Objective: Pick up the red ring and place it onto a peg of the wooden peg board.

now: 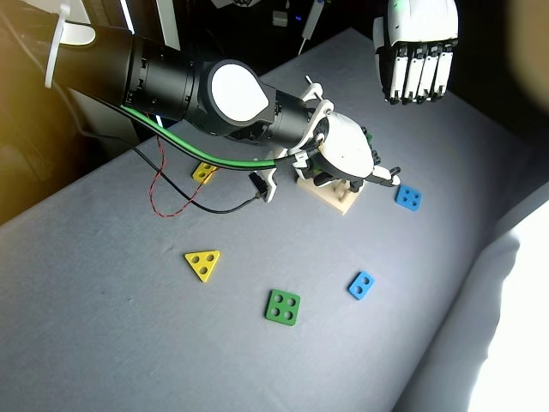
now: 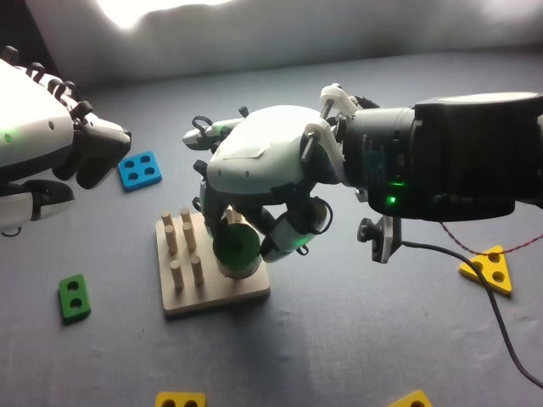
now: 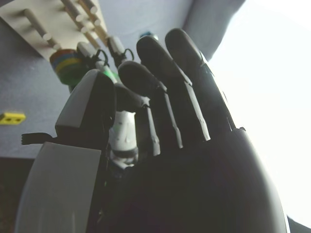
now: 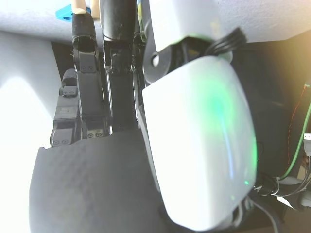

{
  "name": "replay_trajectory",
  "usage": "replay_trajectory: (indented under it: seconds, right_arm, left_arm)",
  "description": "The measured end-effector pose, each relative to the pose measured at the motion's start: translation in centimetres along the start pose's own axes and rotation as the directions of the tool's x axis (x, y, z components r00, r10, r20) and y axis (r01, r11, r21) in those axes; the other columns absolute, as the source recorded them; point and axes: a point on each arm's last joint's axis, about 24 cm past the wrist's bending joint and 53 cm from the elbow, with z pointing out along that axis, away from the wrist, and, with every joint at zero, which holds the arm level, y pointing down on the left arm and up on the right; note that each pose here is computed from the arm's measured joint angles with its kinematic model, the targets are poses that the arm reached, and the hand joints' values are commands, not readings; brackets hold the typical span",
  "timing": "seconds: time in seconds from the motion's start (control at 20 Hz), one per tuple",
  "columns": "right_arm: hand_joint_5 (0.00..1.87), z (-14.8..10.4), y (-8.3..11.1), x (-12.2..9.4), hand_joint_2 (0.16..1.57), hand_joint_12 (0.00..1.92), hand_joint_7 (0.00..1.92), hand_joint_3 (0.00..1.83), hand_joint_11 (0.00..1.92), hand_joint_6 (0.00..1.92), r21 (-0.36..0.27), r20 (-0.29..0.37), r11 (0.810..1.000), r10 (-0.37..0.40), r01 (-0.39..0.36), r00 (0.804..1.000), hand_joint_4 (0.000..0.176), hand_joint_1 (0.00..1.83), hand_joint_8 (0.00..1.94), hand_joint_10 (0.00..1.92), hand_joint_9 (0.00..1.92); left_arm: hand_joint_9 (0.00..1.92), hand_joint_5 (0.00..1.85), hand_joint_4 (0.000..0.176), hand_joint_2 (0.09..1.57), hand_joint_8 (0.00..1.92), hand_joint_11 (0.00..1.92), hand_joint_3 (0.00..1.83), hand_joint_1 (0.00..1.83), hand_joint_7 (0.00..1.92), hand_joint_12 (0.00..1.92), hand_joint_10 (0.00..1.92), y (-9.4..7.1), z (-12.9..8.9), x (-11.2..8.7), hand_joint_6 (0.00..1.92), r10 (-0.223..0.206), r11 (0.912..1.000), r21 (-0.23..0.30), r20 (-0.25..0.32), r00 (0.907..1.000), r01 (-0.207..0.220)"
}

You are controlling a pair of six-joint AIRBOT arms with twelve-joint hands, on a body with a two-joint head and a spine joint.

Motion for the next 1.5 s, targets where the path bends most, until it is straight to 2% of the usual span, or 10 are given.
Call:
replay_trajectory:
  seconds: [0.1, 0.15, 0.2, 0.25, 0.3, 0.45, 0.85, 1.2, 1.3, 1.5]
  right_arm:
    - [1.0, 0.0, -0.1, -0.1, 1.04, 0.0, 1.32, 0.0, 0.0, 0.75, -0.002, 0.002, 1.0, 0.0, 0.0, 1.0, 0.0, 1.29, 0.57, 0.0, 0.75]
    - [0.92, 0.0, -0.1, -0.1, 0.93, 0.0, 1.21, 0.0, 0.0, 0.34, -0.002, 0.002, 1.0, -0.001, 0.001, 1.0, 0.007, 1.09, 0.28, 0.0, 0.71]
    - [0.76, 0.0, -0.1, -0.1, 0.85, 0.0, 0.91, 0.0, 0.0, 0.11, -0.002, 0.003, 1.0, 0.001, -0.001, 1.0, 0.094, 0.89, 0.07, 0.0, 0.55]
    - [0.51, 0.0, -0.4, -0.2, 0.81, 0.0, 0.55, 0.0, 0.0, 0.02, 0.005, 0.004, 1.0, -0.002, 0.002, 1.0, 0.149, 0.68, 0.01, 0.0, 0.34]
    - [0.38, 0.0, -0.6, -0.2, 0.76, 0.0, 0.33, 0.0, 0.0, 0.0, 0.013, 0.004, 1.0, -0.002, 0.002, 1.0, 0.171, 0.64, 0.0, 0.0, 0.23]
    - [0.17, -0.1, -0.7, -0.3, 0.74, 0.0, 0.02, 0.0, 0.0, 0.0, 0.016, 0.006, 1.0, -0.002, 0.002, 1.0, 0.176, 0.63, 0.0, 0.0, 0.02]
    - [0.06, -1.0, -1.6, -1.6, 0.75, 0.0, 0.0, 0.0, 0.0, 0.01, 0.03, 0.028, 1.0, -0.007, 0.006, 1.0, 0.176, 0.6, 0.0, 0.0, 0.0]
    - [0.08, -9.1, -1.5, -3.2, 0.78, 0.0, 0.0, 0.01, 0.0, 0.01, 0.002, 0.069, 1.0, -0.029, 0.029, 0.997, 0.172, 0.57, 0.0, 0.01, 0.04]
    - [0.13, -10.3, -2.1, -2.9, 0.8, 0.0, 0.01, 0.01, 0.0, 0.01, 0.02, 0.065, 0.999, -0.03, 0.029, 0.997, 0.163, 0.64, 0.0, 0.01, 0.07]
    - [0.19, -14.1, -4.2, -2.4, 0.84, 0.0, 0.05, 0.01, 0.0, 0.02, 0.053, 0.06, 0.998, -0.03, 0.027, 0.998, 0.162, 0.73, 0.01, 0.01, 0.09]
  left_arm:
    - [0.57, 0.42, 0.0, 1.41, 1.66, 0.42, 0.0, 1.01, 0.58, 1.49, 1.36, 0.0, 0.0, 0.0, 1.8, 0.0, 1.0, 0.0, 0.0, 1.0, 0.0]
    - [0.56, 0.43, 0.0, 1.41, 1.66, 0.42, 0.0, 1.01, 0.58, 1.48, 1.36, 0.0, 0.0, 0.0, 1.79, 0.0, 1.0, 0.0, 0.0, 1.0, 0.0]
    - [0.57, 0.44, 0.001, 1.41, 1.65, 0.42, 0.0, 1.02, 0.58, 1.49, 1.36, 0.0, 0.0, 0.0, 1.78, 0.0, 1.0, 0.0, 0.0, 1.0, 0.0]
    - [0.56, 0.45, 0.007, 1.4, 1.63, 0.37, 0.0, 1.02, 0.58, 1.5, 1.35, 0.0, 0.0, 0.0, 1.78, 0.0, 1.0, 0.0, 0.0, 1.0, 0.0]
    - [0.55, 0.43, 0.0, 1.41, 1.64, 0.34, 0.0, 1.01, 0.57, 1.53, 1.38, 0.0, 0.0, 0.0, 1.82, 0.0, 1.0, 0.0, 0.0, 1.0, 0.0]
    - [0.55, 0.44, 0.004, 1.4, 1.66, 0.36, 0.0, 1.02, 0.58, 1.53, 1.37, 0.0, 0.0, 0.0, 1.76, 0.0, 1.0, 0.001, 0.0, 1.0, 0.0]
    - [0.54, 0.46, 0.011, 1.4, 1.64, 0.34, 0.0, 1.02, 0.58, 1.56, 1.39, 0.0, 0.0, 0.1, 1.76, 0.0, 1.0, -0.001, -0.001, 1.0, 0.0]
    - [0.55, 0.45, 0.006, 1.4, 1.65, 0.36, 0.0, 1.02, 0.58, 1.56, 1.39, 0.0, 0.0, 0.1, 1.77, -0.012, 0.9999, -0.005, -0.003, 0.9999, 0.012]
    - [0.53, 0.47, 0.019, 1.4, 1.66, 0.33, 0.0, 1.01, 0.56, 1.56, 1.39, 0.0, 0.0, 0.1, 1.76, -0.012, 0.9999, -0.004, -0.002, 0.9999, 0.012]
    - [0.54, 0.45, 0.011, 1.4, 1.65, 0.34, 0.0, 1.02, 0.57, 1.54, 1.38, 0.1, 0.0, 0.1, 1.77, -0.013, 0.9999, -0.008, -0.004, 0.9999, 0.012]
